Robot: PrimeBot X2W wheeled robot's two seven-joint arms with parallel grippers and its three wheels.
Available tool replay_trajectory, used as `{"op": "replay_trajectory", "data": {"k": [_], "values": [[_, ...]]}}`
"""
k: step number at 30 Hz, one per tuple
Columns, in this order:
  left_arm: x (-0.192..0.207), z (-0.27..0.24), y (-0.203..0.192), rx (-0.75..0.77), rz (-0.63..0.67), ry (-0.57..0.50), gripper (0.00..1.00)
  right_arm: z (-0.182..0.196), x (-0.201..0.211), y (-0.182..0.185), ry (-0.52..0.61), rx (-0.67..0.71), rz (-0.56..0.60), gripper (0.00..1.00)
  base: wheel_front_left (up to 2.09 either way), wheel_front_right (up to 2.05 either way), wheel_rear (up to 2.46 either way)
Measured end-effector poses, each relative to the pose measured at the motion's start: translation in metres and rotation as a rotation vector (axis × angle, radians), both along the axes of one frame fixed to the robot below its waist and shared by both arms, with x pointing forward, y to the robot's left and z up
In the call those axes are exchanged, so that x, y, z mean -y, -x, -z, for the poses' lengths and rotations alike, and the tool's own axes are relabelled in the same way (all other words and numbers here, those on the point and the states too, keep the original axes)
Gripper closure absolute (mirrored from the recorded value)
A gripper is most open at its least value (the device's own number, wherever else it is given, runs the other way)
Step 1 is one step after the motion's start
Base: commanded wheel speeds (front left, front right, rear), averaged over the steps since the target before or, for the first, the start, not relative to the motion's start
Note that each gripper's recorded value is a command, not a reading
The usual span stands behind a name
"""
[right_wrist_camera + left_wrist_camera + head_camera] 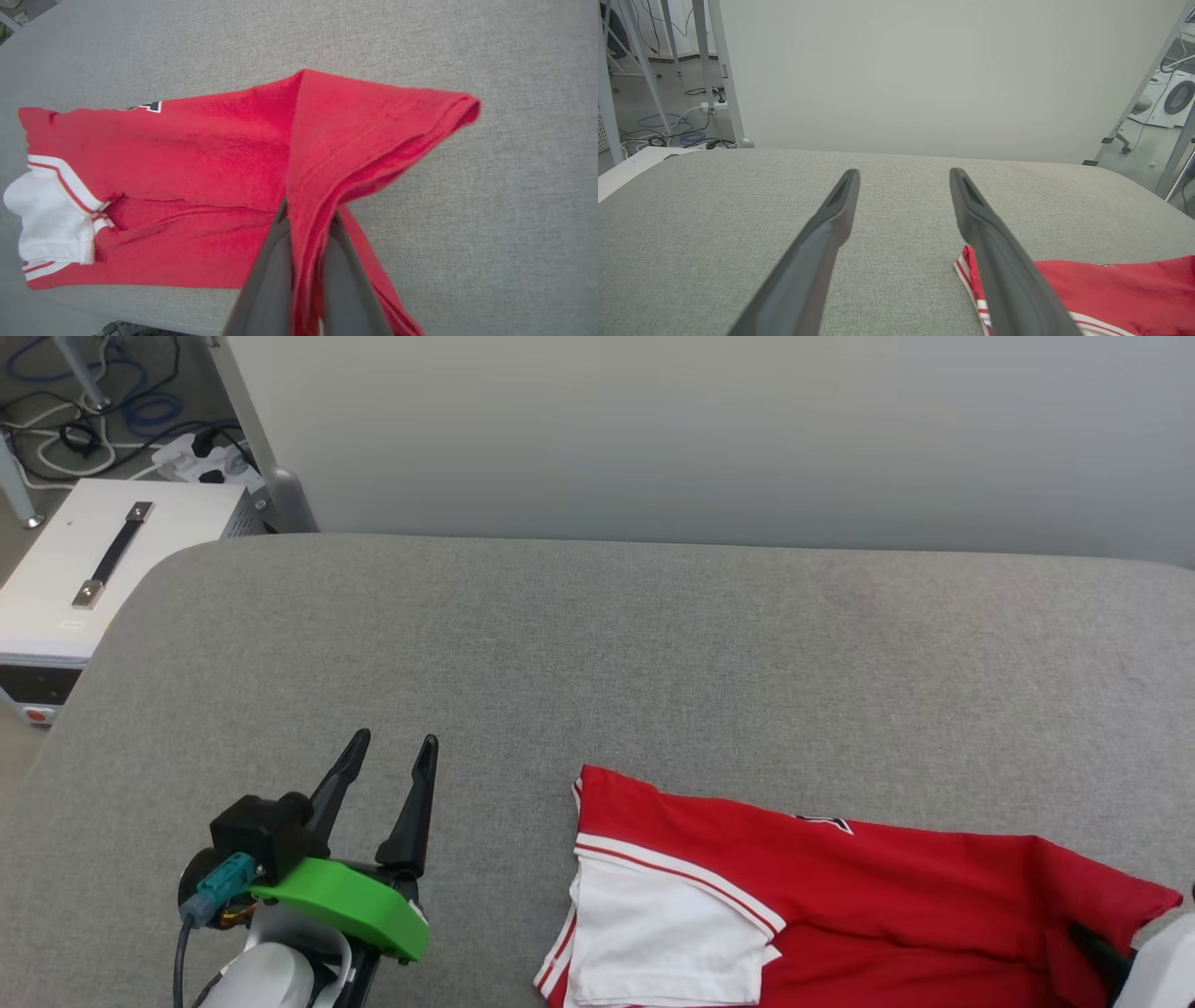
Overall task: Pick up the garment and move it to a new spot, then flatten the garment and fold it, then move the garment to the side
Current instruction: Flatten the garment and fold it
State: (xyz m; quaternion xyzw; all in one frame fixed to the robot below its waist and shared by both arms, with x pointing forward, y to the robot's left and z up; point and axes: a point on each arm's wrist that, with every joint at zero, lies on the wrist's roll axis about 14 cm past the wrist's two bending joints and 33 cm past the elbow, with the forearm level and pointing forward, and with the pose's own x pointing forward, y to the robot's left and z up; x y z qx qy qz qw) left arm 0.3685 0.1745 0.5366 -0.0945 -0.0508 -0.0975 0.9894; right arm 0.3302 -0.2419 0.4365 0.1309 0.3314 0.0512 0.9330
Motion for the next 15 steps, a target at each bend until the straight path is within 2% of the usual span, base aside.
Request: {"op": "replay_trajectory", "data": {"k": [6,15], "values": [[-0.005,-0.005,0.008,0.015,-0.013,0.009,0.00,-0.017,-0.047,0.002,-0.084,0.042,-0.097,1.00,0.00,0.00,0.00],[-0.017,-0.003,0.016,0.010,-0.053,0.012,0.00,-0.032,-0.150,0.008,-0.247,0.028,-0.316,1.00,0.00,0.00,0.00]]}}
